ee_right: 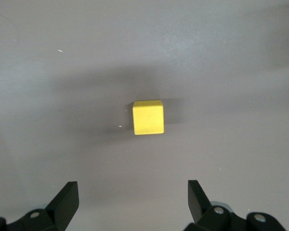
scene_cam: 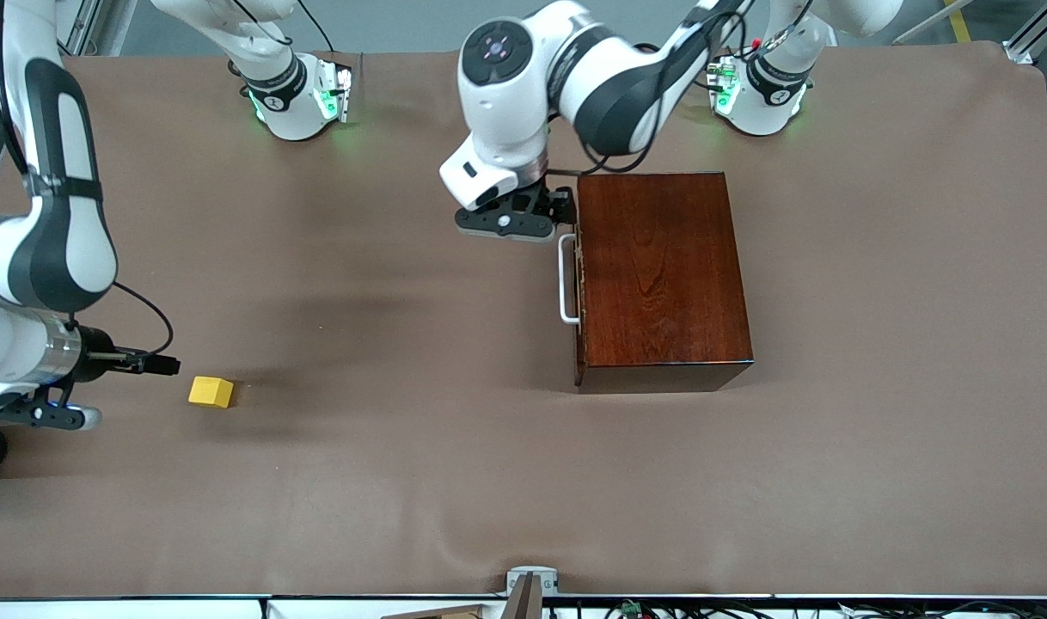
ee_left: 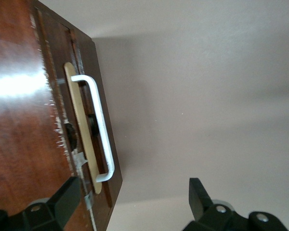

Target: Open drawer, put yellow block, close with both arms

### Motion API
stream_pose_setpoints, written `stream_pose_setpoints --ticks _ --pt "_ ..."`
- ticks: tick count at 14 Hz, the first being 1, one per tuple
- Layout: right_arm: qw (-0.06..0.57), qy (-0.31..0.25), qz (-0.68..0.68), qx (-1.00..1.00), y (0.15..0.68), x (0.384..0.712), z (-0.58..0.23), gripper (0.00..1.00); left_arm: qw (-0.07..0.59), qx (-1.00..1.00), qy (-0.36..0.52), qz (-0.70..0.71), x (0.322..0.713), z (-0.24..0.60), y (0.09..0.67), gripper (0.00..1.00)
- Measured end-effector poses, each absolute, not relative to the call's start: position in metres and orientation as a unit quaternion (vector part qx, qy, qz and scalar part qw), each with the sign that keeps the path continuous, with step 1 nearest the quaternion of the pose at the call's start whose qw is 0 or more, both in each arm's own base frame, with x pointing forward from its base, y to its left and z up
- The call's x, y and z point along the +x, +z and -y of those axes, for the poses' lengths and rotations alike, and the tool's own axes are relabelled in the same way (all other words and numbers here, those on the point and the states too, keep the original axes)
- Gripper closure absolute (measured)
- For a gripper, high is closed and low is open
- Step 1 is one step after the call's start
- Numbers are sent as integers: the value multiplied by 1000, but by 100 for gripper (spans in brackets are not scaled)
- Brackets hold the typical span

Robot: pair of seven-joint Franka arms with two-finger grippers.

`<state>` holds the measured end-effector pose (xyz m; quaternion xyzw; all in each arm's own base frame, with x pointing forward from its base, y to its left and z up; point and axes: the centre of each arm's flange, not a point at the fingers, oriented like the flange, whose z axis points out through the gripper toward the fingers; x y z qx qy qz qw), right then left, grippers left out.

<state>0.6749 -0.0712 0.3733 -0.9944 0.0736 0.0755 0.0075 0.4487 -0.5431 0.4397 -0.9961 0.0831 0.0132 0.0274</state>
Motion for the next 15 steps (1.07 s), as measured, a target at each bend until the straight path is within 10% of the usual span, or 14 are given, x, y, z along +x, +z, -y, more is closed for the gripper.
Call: stream_pose_setpoints --ticks 15 --pt "2 23 -54 -998 236 674 77 0 127 -990 4 -61 449 559 325 0"
